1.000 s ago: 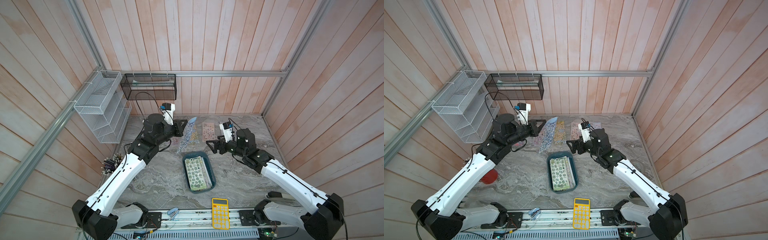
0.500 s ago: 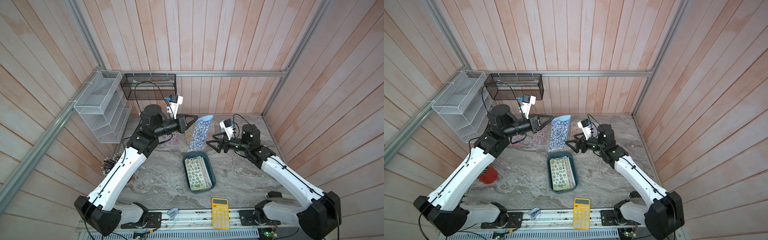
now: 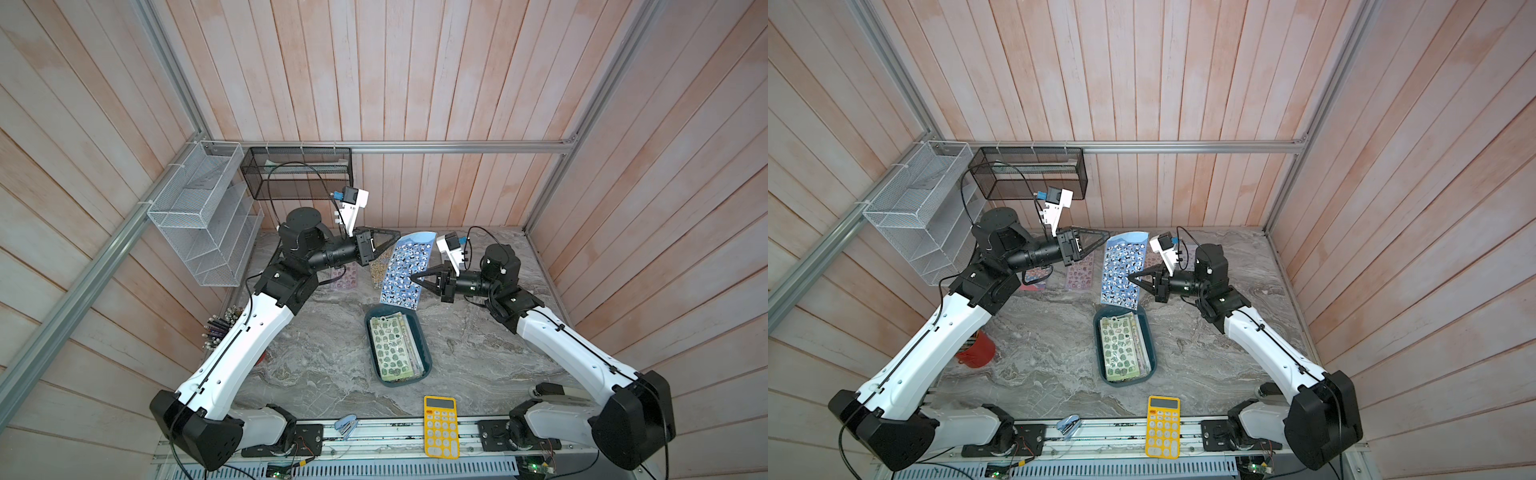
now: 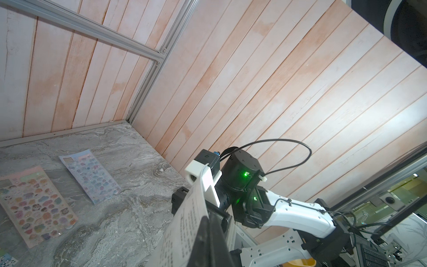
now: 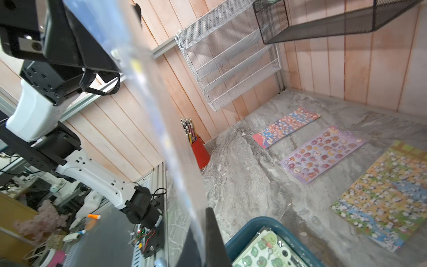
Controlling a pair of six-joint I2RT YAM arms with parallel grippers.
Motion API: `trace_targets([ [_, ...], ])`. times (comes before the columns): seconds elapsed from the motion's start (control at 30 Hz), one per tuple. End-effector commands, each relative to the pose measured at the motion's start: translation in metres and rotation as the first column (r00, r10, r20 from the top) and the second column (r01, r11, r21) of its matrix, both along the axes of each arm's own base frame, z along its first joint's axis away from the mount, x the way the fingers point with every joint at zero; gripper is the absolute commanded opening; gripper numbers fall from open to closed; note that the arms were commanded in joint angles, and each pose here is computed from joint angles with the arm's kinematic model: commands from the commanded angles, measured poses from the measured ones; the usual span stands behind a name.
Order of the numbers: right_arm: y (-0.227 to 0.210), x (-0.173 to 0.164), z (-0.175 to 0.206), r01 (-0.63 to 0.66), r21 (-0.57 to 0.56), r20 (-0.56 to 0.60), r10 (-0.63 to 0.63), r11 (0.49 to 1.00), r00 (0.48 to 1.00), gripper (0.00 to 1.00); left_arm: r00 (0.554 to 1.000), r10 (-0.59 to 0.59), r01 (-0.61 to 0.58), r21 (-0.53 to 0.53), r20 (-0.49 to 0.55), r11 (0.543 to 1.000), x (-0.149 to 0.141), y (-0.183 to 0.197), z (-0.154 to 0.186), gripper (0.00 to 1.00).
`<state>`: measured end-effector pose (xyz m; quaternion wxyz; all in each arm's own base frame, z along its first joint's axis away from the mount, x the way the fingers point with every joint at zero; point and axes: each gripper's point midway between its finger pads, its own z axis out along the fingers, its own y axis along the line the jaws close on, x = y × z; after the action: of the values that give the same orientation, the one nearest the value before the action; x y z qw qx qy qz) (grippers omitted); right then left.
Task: Take the stickers out of the storage box
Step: Pick up the sticker from the storage box.
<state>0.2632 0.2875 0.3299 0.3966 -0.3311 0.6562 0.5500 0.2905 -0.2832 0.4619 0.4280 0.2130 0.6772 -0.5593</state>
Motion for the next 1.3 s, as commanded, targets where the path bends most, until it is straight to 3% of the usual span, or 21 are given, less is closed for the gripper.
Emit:
trace_targets([
  [0.0, -0.004, -0.013, 0.021, -0.025, 0.017, 0.069, 0.024, 1.000, 0.997, 0.00, 0.999, 0.043, -0.043, 0.013, 0.017, 0.999, 0.007, 0.005, -0.002, 0.24],
  [0.07, -0.006, -0.014, 0.020, -0.018, 0.004, 0.069, 0.017, 1.000, 0.997, 0.00, 0.997, 0.070, -0.071, 0.034, 0.019, 0.997, 0.008, 0.008, -0.012, 0.61],
  [0.13, -0.006, -0.015, 0.021, -0.022, -0.006, 0.072, 0.022, 1.000, 0.997, 0.00, 0.995, 0.093, -0.094, 0.055, 0.024, 0.994, 0.008, 0.012, -0.024, 0.80],
  [0.17, -0.006, -0.015, 0.022, -0.022, -0.009, 0.074, 0.022, 1.000, 0.997, 0.00, 0.995, 0.100, -0.101, 0.067, 0.020, 0.993, 0.008, 0.013, -0.032, 0.94],
  [0.2, -0.006, -0.015, 0.023, -0.022, -0.011, 0.075, 0.023, 1.000, 0.997, 0.00, 0.995, 0.098, -0.099, 0.078, 0.016, 0.992, 0.007, 0.014, -0.040, 1.00],
  [0.27, -0.005, -0.014, 0.024, -0.024, -0.015, 0.073, 0.025, 1.000, 0.997, 0.00, 0.997, 0.075, -0.074, 0.089, -0.009, 0.993, 0.004, 0.012, -0.055, 1.00],
  [0.4, -0.003, -0.011, 0.019, -0.029, -0.028, 0.051, 0.031, 0.999, 0.998, 0.00, 0.997, -0.031, 0.035, 0.052, -0.066, 0.998, -0.006, 0.000, -0.074, 0.86],
  [0.5, -0.001, -0.007, 0.014, -0.030, -0.038, 0.031, 0.031, 0.999, 0.999, 0.00, 0.994, -0.063, 0.067, 0.039, -0.093, 0.997, -0.007, -0.006, -0.080, 0.46],
  [0.7, -0.001, 0.000, 0.001, -0.004, -0.056, -0.003, 0.004, 0.998, 1.000, 0.00, 0.987, -0.110, 0.109, -0.010, -0.114, 0.994, -0.006, -0.015, -0.077, 0.00],
  [0.8, -0.003, 0.005, -0.003, 0.038, -0.065, -0.007, -0.038, 0.997, 0.999, 0.04, 0.988, -0.099, 0.096, -0.033, -0.122, 0.995, -0.001, -0.016, -0.077, 0.00],
  [1.07, -0.009, 0.006, -0.003, 0.100, -0.007, -0.030, -0.100, 0.995, 0.995, 0.30, 0.994, 0.015, -0.024, -0.085, -0.111, 0.996, 0.012, -0.006, -0.073, 0.00],
  [1.2, -0.012, 0.003, -0.004, 0.117, 0.024, -0.052, -0.115, 0.993, 0.992, 0.30, 0.992, 0.045, -0.056, -0.094, -0.115, 0.994, 0.016, -0.004, -0.074, 0.00],
  [1.27, -0.014, 0.000, -0.003, 0.120, 0.042, -0.057, -0.118, 0.992, 0.991, 0.21, 0.991, 0.060, -0.072, -0.096, -0.116, 0.993, 0.018, -0.003, -0.075, 0.00],
])
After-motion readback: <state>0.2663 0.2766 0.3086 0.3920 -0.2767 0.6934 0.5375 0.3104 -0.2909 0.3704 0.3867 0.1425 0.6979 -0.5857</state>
